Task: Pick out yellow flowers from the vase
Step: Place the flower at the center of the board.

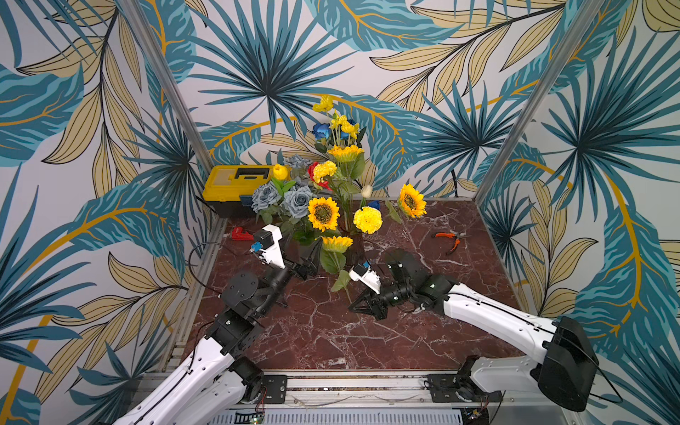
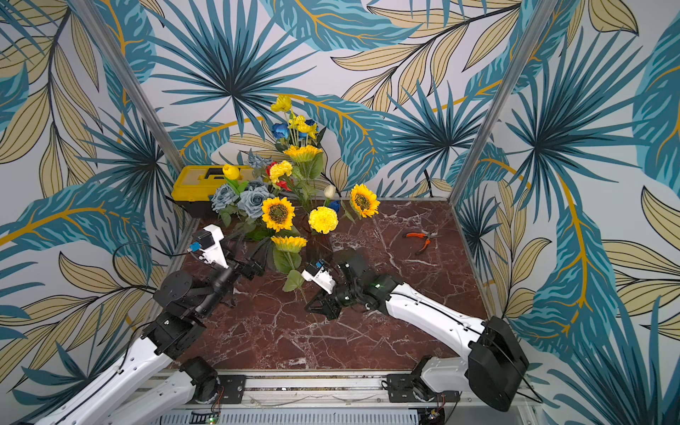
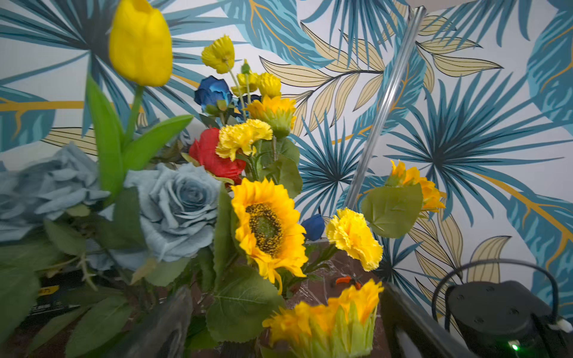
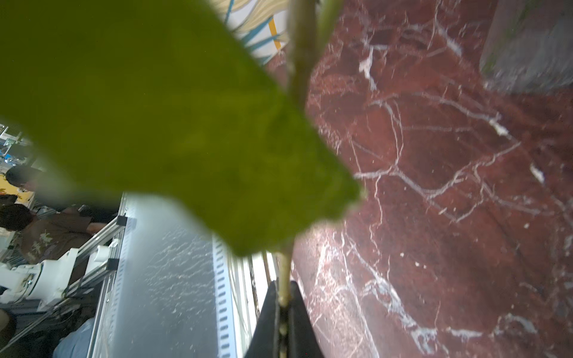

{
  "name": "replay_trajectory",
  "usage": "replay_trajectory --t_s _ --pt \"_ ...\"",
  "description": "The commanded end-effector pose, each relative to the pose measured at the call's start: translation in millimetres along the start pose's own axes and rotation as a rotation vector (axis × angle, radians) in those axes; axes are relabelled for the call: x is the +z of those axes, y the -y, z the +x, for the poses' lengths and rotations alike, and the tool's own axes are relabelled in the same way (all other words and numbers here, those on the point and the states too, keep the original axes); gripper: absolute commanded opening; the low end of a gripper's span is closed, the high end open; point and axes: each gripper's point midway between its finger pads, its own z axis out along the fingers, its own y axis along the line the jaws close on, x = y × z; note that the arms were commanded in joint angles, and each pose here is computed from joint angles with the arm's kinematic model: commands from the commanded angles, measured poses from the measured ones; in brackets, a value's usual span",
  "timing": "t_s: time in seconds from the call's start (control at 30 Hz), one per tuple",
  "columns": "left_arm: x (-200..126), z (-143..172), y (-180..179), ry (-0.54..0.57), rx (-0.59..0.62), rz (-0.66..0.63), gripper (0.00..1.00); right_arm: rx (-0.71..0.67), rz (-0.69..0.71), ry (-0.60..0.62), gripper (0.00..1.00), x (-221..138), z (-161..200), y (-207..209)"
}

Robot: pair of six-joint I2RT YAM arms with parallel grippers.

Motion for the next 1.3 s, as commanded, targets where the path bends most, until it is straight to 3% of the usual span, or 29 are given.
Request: replay_trajectory --t_s 0.0,0.17,0.47,0.83,1.1,1.27 --pt "-2 5 -28 -0.008 0.017 -0.144 0.97 0.08 -0.02 -0.148 0.0 4 38 1" --pt "4 9 -37 -0.041 0.014 -0.185 0.98 0.166 0.052 -0.208 0.0 7 57 18" --pt "8 13 -39 -0.078 0.019 -0.183 0.99 0.477 0.214 -0.223 0.0 0 82 68" --pt "15 26 -38 -0.171 0.049 -0.176 0.99 0.795 0.406 -0.052 0.0 -45 86 150" --pt "12 39 -38 -0.281 0.095 -0.173 0.99 0.887 0.506 -0.035 0.0 -49 82 211" --pt "7 40 -38 -0.286 0.088 -0.17 0.99 0.898 0.545 -0.035 0.0 -52 83 230"
